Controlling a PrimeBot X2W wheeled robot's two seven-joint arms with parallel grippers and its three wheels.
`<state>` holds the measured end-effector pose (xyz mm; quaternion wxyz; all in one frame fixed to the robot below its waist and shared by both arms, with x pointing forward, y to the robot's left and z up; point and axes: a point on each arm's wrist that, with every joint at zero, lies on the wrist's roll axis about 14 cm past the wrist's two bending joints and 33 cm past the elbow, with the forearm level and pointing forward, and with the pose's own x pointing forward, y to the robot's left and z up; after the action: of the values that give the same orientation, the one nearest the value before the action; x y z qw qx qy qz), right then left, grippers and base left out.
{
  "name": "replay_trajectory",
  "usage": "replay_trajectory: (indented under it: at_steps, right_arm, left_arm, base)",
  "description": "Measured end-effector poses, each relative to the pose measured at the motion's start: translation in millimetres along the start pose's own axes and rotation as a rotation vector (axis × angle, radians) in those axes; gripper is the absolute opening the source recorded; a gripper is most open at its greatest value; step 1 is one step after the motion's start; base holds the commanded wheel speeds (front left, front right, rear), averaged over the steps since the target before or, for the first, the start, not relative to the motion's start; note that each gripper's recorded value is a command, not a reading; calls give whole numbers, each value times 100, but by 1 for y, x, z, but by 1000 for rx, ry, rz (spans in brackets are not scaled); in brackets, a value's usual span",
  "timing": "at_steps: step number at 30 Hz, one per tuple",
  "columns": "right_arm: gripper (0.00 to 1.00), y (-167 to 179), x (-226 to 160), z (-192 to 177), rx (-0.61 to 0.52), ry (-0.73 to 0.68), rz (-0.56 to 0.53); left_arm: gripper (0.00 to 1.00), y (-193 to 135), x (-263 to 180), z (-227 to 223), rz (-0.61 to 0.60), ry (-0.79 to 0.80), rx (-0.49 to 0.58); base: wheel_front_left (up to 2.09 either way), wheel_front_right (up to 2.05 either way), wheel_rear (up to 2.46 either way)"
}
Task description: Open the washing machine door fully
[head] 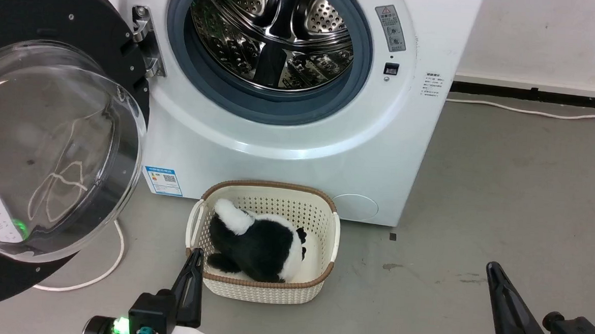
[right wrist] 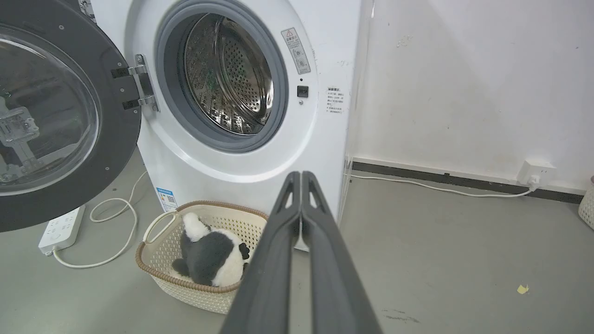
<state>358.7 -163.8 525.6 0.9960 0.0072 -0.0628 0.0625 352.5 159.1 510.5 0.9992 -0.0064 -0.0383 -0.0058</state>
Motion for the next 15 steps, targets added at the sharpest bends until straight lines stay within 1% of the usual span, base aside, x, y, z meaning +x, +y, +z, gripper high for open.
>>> replay_trajectory:
  at_steps: [15]
  right_arm:
    - [0,0,0,-2,-8,27,1]
  left_arm:
    - [0,4,3,1,3,14,13]
  base:
    - [0,0,0]
